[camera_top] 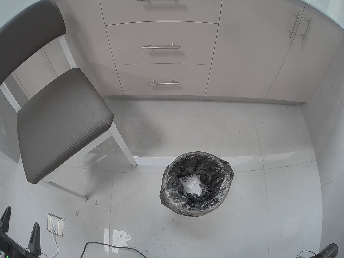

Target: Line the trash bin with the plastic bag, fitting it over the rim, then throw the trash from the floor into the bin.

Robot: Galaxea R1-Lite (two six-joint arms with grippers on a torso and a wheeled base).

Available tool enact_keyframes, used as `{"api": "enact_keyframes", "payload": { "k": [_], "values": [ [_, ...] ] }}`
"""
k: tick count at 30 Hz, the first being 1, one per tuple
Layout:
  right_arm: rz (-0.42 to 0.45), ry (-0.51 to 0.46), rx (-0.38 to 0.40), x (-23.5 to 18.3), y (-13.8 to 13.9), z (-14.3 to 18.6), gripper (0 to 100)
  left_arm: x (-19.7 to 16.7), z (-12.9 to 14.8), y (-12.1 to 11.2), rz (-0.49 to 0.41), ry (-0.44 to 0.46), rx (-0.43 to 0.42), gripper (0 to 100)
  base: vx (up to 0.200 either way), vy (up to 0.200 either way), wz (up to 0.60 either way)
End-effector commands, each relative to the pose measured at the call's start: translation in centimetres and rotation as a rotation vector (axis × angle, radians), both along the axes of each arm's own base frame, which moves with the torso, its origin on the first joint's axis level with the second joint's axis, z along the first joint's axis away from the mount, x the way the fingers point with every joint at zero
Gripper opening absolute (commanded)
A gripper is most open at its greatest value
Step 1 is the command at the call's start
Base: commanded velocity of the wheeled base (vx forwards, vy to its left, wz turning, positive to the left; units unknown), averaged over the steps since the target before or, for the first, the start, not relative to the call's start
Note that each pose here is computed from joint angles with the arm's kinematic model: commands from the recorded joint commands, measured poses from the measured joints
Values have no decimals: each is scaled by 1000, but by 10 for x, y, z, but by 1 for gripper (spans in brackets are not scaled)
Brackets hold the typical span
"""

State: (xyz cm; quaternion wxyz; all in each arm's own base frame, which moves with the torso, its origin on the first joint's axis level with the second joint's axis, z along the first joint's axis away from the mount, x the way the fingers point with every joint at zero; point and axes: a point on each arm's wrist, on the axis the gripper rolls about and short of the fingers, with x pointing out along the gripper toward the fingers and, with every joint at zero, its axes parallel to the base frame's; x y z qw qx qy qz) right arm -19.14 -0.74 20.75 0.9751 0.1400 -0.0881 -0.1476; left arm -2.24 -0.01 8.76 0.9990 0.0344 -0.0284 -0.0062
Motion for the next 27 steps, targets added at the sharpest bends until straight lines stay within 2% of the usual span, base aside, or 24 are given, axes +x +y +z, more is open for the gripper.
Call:
{"api": "enact_keyframes", "payload": {
  "k": [1, 3, 8, 11, 14, 20, 21, 23, 24, 25, 26, 27],
  "values": [
    [0, -8, 0, -2, 0, -3, 0, 0, -7, 0, 14, 11, -71, 100, 0, 0, 0],
    [0, -4, -2, -2, 0, -3, 0, -1, -13, 0, 26, 73, -89, 100, 0, 0, 0],
    [7, 22, -9, 4, 0, -6, 0, 0, -12, 0, 27, 59, -85, 100, 0, 0, 0],
    [55, 48, -20, 11, 1, -9, 0, 0, -12, 0, 27, 59, -83, 100, 0, 0, 0],
    [142, 78, -45, 30, 3, -14, 0, 0, -12, 0, 27, 59, -83, 100, 0, 0, 0],
    [129, 102, -114, 86, 3, -35, 0, 0, -12, 0, 28, 55, -98, 100, 0, 0, 0],
    [123, 84, -154, 108, 3, -47, 0, 0, -12, 1, 30, 55, -105, 100, 0, 0, 0],
    [117, 71, -203, 124, 3, -58, 0, 0, -12, 1, 30, 55, -105, 100, 0, 0, 0],
    [102, 61, -284, 141, 3, -74, 0, 0, -12, 1, 30, 55, -106, 100, 0, 0, 0],
    [91, 63, -334, 150, 3, -86, 0, 0, -12, 1, 30, 55, -106, 100, 0, 0, 0],
    [91, 64, -342, 151, 3, -87, 0, 0, -12, 1, 30, 55, -106, 100, 0, 0, 0],
    [82, 68, -417, 163, 4, -106, 0, 0, -12, 1, 29, 55, -111, 100, 0, 0, 0]
  ]
}}
